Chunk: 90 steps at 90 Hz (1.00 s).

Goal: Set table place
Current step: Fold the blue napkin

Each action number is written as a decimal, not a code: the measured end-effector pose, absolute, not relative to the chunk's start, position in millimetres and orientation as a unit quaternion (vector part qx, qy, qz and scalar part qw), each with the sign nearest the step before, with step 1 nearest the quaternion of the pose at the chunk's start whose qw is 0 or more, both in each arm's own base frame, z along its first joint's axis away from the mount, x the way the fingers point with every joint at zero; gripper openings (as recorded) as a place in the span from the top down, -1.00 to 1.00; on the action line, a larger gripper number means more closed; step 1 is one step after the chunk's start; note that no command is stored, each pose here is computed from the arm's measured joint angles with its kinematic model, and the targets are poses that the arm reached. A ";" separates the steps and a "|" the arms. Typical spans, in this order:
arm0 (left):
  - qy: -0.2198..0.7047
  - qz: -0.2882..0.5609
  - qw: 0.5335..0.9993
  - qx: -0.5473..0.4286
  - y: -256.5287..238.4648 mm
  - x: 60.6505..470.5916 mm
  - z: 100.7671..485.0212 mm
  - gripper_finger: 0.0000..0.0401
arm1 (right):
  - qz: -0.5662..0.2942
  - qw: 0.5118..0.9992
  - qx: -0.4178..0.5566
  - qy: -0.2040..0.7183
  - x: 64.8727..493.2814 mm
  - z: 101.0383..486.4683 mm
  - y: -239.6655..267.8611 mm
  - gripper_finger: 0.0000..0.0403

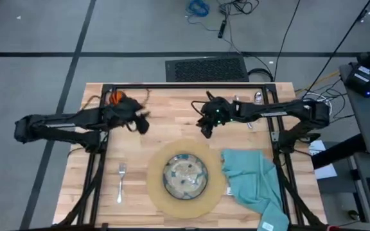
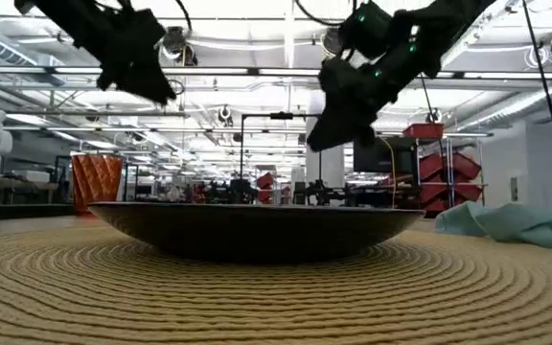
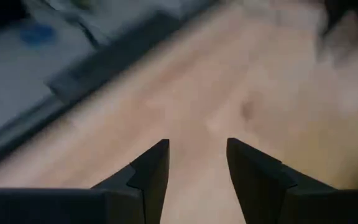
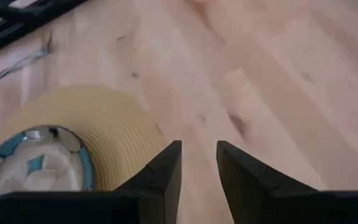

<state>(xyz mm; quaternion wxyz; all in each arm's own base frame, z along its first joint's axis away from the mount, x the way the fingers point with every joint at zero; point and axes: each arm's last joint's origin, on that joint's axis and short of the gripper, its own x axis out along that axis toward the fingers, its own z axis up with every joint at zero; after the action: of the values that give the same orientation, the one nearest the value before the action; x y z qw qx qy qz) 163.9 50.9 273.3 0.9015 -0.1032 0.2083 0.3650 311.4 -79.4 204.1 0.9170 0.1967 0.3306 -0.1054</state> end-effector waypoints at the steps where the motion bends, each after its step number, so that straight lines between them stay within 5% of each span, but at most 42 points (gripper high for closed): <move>1: 0.201 0.370 0.901 -0.103 52.4 162.7 275.0 0.28 | -0.105 0.917 0.197 0.332 311.8 203.2 -79.5 0.54; 25: 0.121 0.335 0.928 -0.108 92.5 158.7 291.3 0.28 | -0.062 0.869 0.269 0.410 305.0 188.7 -66.4 0.54; 42: 0.211 0.182 0.930 -0.238 92.3 167.0 267.3 0.28 | -0.071 0.829 0.286 0.475 296.9 182.2 -46.0 0.54; 57: 0.319 0.056 0.879 -0.350 53.7 171.7 248.1 0.28 | -0.068 0.839 0.272 0.466 300.0 183.5 -40.3 0.54; 90: 0.319 0.111 0.838 -0.429 -34.1 151.0 258.5 0.28 | -0.078 0.842 0.244 0.475 298.6 182.3 -39.2 0.54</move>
<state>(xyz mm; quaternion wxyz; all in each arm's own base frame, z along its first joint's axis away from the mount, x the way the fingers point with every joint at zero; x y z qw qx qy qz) 151.0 -34.1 258.5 0.8377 -0.4289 0.3195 0.1108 298.6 -39.2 182.3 0.8421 0.2438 0.4747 -0.0778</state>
